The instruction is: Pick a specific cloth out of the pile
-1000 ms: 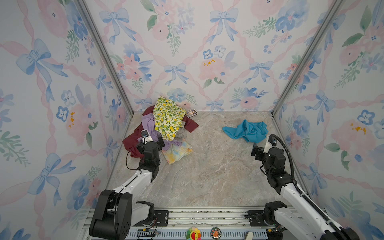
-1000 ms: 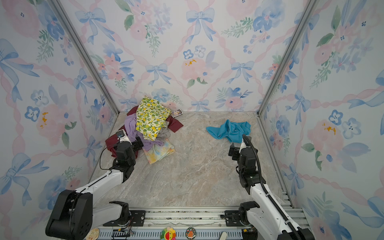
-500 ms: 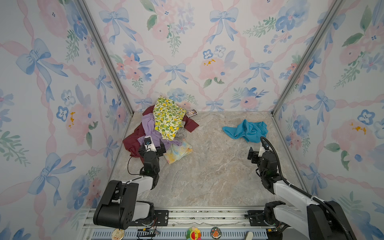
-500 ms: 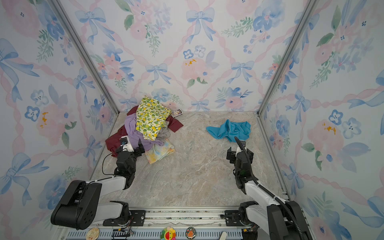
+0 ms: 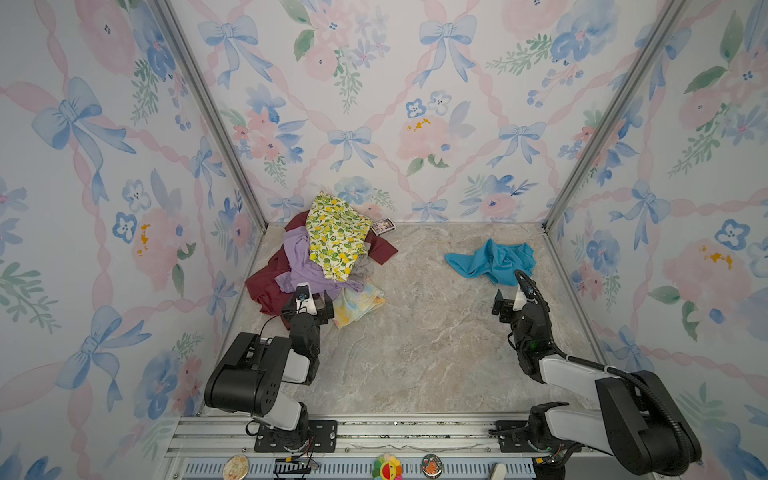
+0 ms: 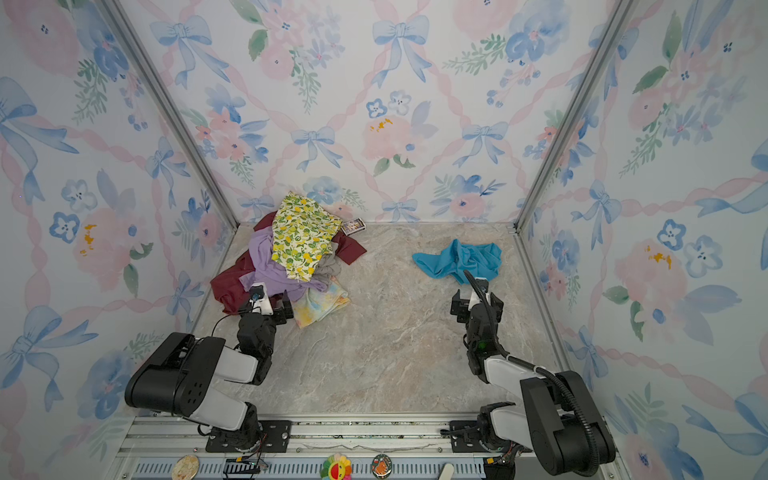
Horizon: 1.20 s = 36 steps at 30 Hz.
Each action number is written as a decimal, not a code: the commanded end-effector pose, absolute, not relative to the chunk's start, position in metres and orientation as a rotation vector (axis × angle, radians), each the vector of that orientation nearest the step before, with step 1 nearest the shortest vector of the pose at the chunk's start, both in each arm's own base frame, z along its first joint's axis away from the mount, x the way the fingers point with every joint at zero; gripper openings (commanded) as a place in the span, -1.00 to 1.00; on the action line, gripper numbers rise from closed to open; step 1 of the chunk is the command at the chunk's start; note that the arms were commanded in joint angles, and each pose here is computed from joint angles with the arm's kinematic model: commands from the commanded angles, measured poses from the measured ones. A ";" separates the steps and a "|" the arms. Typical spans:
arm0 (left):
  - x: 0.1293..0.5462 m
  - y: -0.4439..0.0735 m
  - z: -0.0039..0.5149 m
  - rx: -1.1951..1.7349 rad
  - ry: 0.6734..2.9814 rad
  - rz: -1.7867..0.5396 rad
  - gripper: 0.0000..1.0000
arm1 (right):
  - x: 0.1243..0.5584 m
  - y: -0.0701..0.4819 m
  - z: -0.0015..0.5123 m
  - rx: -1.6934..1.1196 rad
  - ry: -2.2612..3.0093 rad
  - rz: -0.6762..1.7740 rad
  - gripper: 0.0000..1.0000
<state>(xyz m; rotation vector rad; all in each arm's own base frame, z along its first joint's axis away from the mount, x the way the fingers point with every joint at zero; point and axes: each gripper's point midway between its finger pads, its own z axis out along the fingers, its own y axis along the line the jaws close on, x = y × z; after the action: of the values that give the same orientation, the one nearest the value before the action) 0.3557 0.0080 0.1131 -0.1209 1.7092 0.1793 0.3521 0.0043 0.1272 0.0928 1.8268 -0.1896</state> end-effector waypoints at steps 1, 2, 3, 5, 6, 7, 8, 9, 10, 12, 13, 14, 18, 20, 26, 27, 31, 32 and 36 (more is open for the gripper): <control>0.360 0.004 0.130 -0.117 1.640 0.113 0.96 | 0.357 0.002 0.135 0.098 1.798 -0.171 0.94; 0.362 0.004 0.130 -0.118 1.641 0.111 0.96 | 0.356 0.000 0.134 0.108 1.796 -0.169 0.94; 0.363 0.004 0.129 -0.113 1.644 0.112 0.96 | 0.356 -0.001 0.134 0.113 1.795 -0.166 0.94; 0.365 0.003 0.129 -0.110 1.649 0.114 0.96 | 0.356 -0.003 0.135 0.118 1.794 -0.161 0.94; 0.366 0.004 0.128 -0.111 1.651 0.115 0.96 | 0.357 -0.002 0.134 0.116 1.799 -0.159 0.94; 0.366 0.004 0.128 -0.111 1.651 0.116 0.96 | 0.358 -0.002 0.133 0.112 1.805 -0.161 0.94; 0.366 0.003 0.129 -0.111 1.649 0.114 0.96 | 0.359 -0.001 0.133 0.103 1.809 -0.159 0.95; 0.366 0.004 0.128 -0.111 1.653 0.116 0.96 | 0.360 0.000 0.133 0.094 1.811 -0.161 0.95; 0.366 0.004 0.129 -0.112 1.651 0.115 0.96 | 0.362 0.001 0.133 0.085 1.810 -0.166 0.95; 0.366 0.004 0.128 -0.111 1.652 0.116 0.96 | 0.364 0.001 0.134 0.074 1.802 -0.175 0.95; 0.366 0.004 0.128 -0.111 1.652 0.115 0.96 | 0.365 0.000 0.133 0.067 1.798 -0.181 0.95; 0.366 0.004 0.129 -0.112 1.651 0.115 0.96 | 0.365 0.000 0.130 0.062 1.792 -0.176 0.95; 0.366 0.003 0.128 -0.111 1.652 0.114 0.96 | 0.368 -0.011 0.113 0.117 1.712 -0.154 0.94; 0.366 0.004 0.128 -0.113 1.653 0.114 0.96 | 0.371 -0.008 0.111 0.099 1.727 -0.159 0.94; 0.366 0.004 0.129 -0.112 1.651 0.115 0.96 | 0.399 -0.006 0.097 0.067 1.908 -0.101 0.94; 0.366 0.003 0.128 -0.110 1.655 0.115 0.96 | 0.399 -0.005 0.098 0.066 1.896 -0.105 0.94; 0.366 0.004 0.128 -0.112 1.653 0.116 0.96 | 0.398 -0.002 0.098 0.052 1.894 -0.135 0.94; 0.366 0.003 0.128 -0.111 1.653 0.115 0.96 | 0.397 -0.002 0.098 0.051 1.892 -0.143 0.94; 0.366 0.003 0.129 -0.111 1.652 0.116 0.96 | 0.398 -0.001 0.097 0.046 1.902 -0.114 0.94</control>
<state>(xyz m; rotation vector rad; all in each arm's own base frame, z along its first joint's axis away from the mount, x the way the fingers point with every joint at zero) 0.3619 0.0044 0.1230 -0.1061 1.6733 0.1328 0.4001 -0.0032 0.1008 0.0589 1.8824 -0.1293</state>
